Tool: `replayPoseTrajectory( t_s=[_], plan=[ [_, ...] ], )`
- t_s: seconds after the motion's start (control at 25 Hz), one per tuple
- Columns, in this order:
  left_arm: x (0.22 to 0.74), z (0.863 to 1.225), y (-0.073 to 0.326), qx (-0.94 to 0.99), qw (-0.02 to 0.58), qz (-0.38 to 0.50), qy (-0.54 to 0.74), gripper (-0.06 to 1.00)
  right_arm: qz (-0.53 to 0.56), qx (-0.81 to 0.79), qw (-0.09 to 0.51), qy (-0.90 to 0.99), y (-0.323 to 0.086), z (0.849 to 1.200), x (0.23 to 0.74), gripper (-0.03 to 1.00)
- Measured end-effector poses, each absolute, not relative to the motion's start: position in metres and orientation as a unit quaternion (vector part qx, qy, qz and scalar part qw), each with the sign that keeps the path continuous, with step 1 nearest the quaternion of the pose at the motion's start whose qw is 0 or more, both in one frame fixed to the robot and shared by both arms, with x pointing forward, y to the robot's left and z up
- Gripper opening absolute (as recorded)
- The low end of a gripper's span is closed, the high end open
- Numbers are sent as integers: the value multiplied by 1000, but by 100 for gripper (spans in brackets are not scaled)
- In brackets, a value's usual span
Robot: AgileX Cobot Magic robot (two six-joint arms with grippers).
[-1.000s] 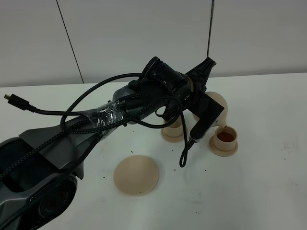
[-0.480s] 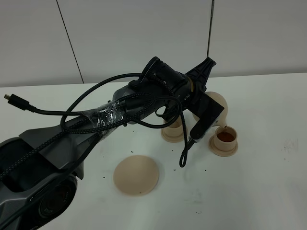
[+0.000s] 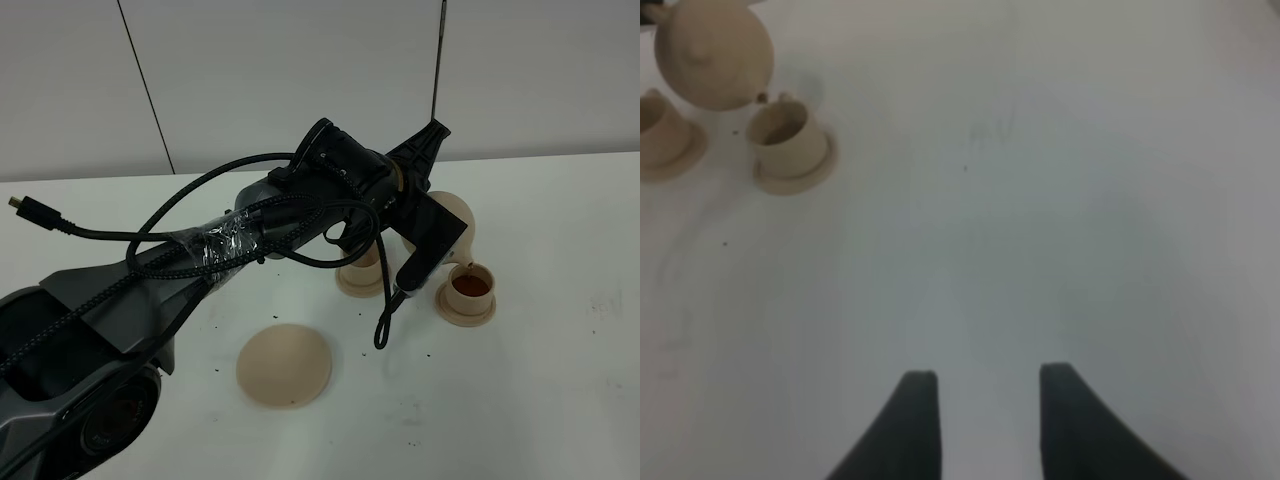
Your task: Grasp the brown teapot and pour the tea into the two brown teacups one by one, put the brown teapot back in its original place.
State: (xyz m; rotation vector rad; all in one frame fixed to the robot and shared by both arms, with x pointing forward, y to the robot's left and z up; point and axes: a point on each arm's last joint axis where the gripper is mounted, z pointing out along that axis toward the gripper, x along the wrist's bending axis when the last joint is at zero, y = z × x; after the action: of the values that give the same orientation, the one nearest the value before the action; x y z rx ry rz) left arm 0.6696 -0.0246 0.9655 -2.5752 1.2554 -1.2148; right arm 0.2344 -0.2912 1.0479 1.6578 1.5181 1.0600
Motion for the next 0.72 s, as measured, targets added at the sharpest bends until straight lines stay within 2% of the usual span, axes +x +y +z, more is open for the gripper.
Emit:
replayPoseTrajectory(
  t_s=[0.72],
  plan=[
    [670, 966, -25, -823, 19, -390, 412, 17, 404, 631, 322, 578, -291, 1048, 234, 24]
  ],
)
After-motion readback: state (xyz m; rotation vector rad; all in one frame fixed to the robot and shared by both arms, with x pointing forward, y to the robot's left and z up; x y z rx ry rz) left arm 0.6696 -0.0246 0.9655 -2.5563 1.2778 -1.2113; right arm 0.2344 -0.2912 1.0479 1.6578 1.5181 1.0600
